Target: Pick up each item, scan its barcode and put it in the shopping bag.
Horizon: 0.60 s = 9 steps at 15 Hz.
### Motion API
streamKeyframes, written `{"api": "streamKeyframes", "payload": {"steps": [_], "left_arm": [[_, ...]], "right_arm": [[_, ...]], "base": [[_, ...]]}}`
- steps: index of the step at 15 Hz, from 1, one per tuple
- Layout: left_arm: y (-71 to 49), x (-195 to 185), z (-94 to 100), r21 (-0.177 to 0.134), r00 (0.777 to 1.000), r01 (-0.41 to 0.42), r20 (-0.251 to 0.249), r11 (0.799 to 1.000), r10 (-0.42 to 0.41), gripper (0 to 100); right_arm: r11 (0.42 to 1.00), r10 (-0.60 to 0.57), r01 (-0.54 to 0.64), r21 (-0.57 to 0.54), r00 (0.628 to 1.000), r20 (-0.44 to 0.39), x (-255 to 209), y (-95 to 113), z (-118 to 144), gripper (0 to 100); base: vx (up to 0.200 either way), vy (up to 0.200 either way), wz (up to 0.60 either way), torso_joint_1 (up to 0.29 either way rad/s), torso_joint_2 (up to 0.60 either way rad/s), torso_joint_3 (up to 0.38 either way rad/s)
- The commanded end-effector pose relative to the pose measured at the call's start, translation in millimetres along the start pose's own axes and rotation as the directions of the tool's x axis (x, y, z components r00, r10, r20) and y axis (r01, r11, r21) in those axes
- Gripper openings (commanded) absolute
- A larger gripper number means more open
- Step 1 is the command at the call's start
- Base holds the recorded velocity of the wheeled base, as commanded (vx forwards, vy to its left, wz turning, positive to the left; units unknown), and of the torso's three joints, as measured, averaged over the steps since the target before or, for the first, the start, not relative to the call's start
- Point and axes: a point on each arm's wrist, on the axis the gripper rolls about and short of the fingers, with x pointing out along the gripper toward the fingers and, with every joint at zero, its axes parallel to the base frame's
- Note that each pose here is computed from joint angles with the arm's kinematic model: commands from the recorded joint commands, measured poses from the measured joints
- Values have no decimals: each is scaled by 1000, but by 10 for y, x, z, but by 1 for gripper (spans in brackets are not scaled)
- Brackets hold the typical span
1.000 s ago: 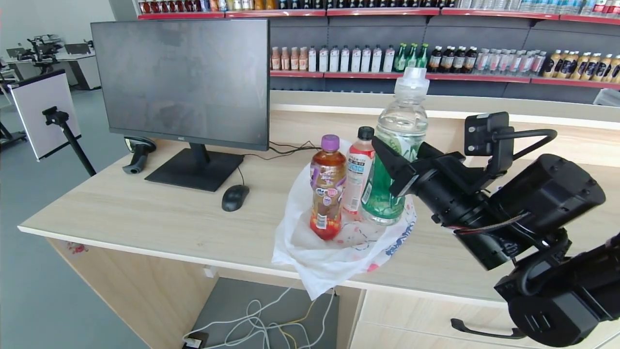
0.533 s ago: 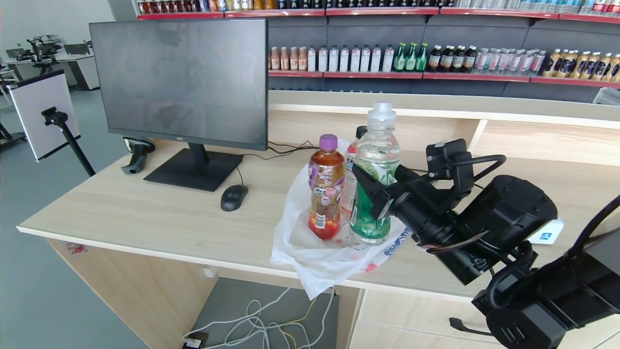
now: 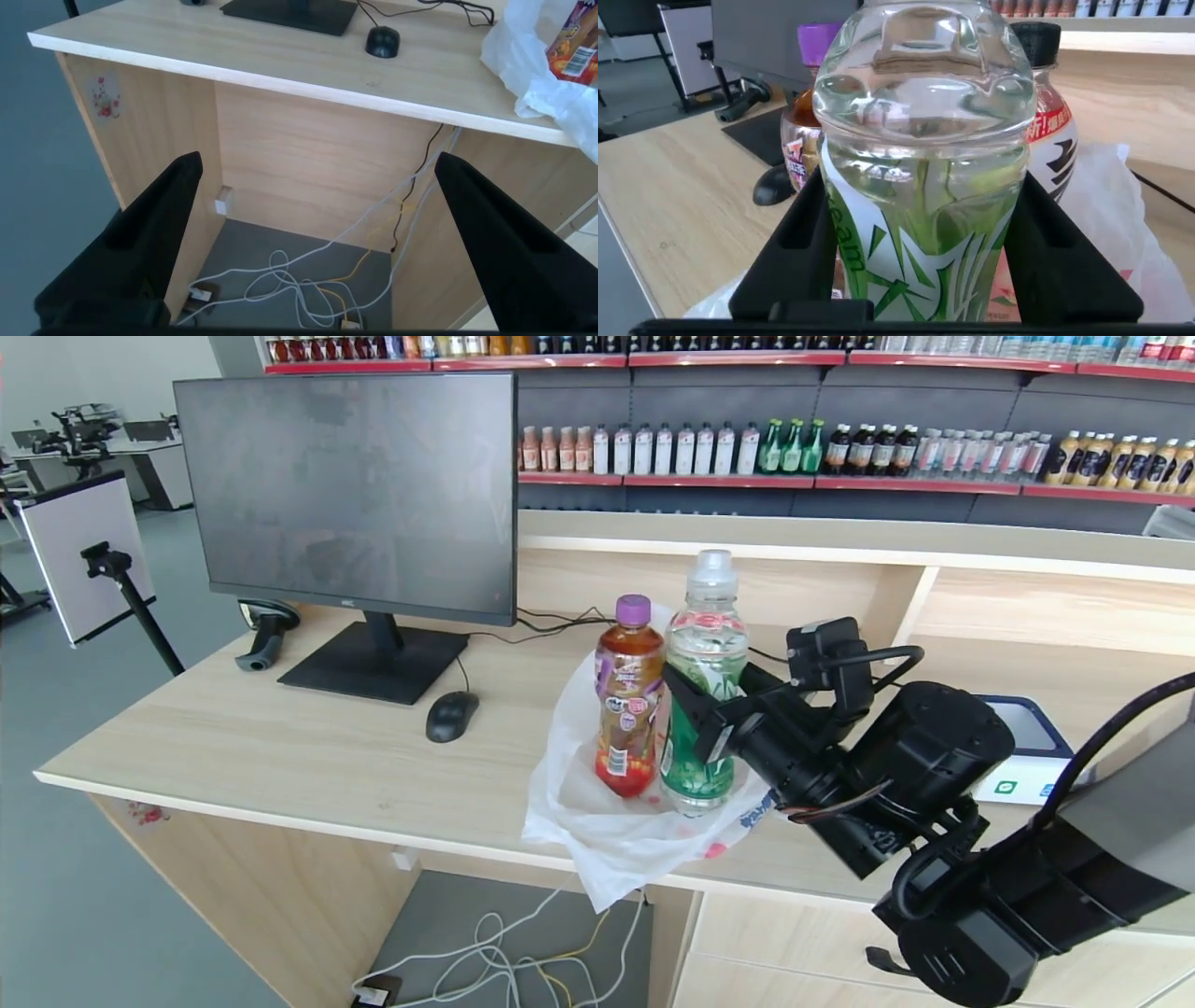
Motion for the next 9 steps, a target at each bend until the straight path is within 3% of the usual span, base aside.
{"api": "streamKeyframes", "payload": {"steps": [1, 9], "left_arm": [[0, 1, 1, 1, 1000, -1, -1, 1000, 1, 100], [0, 0, 0, 1, 1000, -1, 1, 1000, 1, 100]], "right_arm": [[1000, -8, 8, -4, 1000, -11, 34, -28, -68, 0], [1000, -28, 28, -13, 999, -46, 43, -102, -193, 0]], "base": [[0, 0, 0, 0, 0, 0], [0, 0, 0, 0, 0, 0]]}}
